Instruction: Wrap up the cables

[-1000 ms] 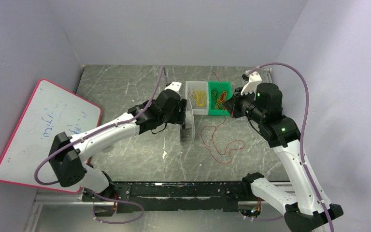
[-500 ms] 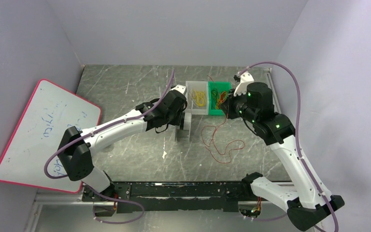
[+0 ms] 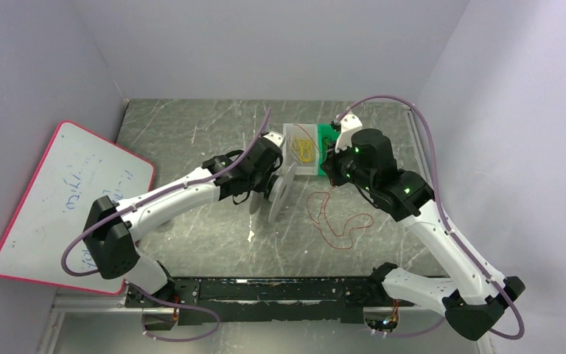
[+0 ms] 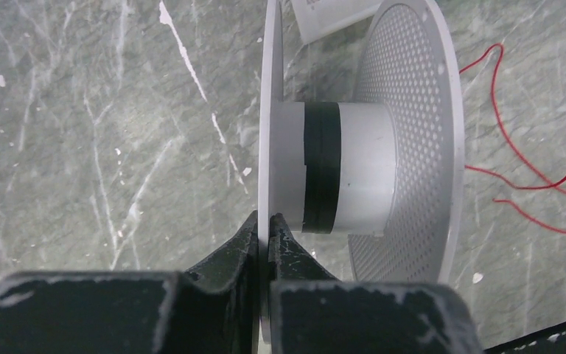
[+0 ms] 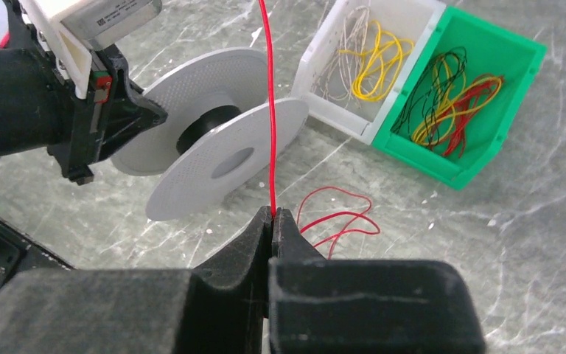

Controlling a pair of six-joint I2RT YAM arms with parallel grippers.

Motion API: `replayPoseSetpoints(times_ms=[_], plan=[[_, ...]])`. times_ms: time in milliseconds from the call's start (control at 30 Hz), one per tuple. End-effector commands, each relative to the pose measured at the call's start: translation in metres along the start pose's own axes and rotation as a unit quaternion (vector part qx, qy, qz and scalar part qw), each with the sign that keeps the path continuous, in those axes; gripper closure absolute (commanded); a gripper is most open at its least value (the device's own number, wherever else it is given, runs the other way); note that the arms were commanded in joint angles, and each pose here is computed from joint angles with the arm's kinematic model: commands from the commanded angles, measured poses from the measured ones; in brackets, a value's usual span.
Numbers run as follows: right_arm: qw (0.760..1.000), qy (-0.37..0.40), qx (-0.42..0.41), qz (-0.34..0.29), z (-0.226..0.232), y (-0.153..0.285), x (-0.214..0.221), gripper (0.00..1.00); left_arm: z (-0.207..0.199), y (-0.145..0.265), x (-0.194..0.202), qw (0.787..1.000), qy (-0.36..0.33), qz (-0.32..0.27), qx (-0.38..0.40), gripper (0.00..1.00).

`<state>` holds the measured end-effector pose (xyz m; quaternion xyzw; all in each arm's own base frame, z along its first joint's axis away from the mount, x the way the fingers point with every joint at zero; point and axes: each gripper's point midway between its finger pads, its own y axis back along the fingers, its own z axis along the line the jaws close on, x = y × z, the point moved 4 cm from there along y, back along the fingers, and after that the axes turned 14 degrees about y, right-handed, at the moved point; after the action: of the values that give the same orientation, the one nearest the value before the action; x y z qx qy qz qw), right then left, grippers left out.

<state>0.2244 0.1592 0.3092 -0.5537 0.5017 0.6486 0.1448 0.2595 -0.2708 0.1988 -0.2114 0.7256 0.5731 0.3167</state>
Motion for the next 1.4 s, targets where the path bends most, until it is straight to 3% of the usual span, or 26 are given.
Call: replayPoseSetpoints(times_ms=[0,233,433,667,867,1033,1167,1367], plan=[[0.998,0.056,0.022,-0.028,-0.003,-0.006,-0.011,1.00,0.020,0.022,-0.003,0.998,-0.054,-0.011,-0.016,0.93],[0.984,0.175,-0.031,-0.030,0.012,-0.030,0.005,1.00,0.035,0.042,0.007,0.995,-0.096,-0.025,0.015,0.93],[0.969,0.247,-0.011,0.010,0.001,-0.044,0.018,1.00,0.044,0.056,0.025,0.989,-0.130,-0.030,0.059,0.93],[0.920,0.379,-0.084,0.048,0.006,-0.048,0.043,1.00,0.040,0.065,0.040,0.976,-0.159,-0.045,0.144,0.93],[0.849,0.498,-0.175,-0.004,0.026,-0.041,0.041,1.00,0.034,0.061,0.038,0.968,-0.168,-0.050,0.178,0.93],[0.813,0.544,-0.206,-0.025,0.033,-0.049,0.030,1.00,0.031,0.049,0.047,0.966,-0.174,-0.032,0.188,0.93],[0.790,0.576,-0.208,-0.022,0.033,-0.057,0.026,1.00,0.031,0.041,0.055,0.968,-0.171,-0.015,0.185,0.93],[0.780,0.588,-0.211,-0.030,0.039,-0.063,0.024,1.00,0.038,0.039,0.054,0.973,-0.156,-0.015,0.169,0.88]])
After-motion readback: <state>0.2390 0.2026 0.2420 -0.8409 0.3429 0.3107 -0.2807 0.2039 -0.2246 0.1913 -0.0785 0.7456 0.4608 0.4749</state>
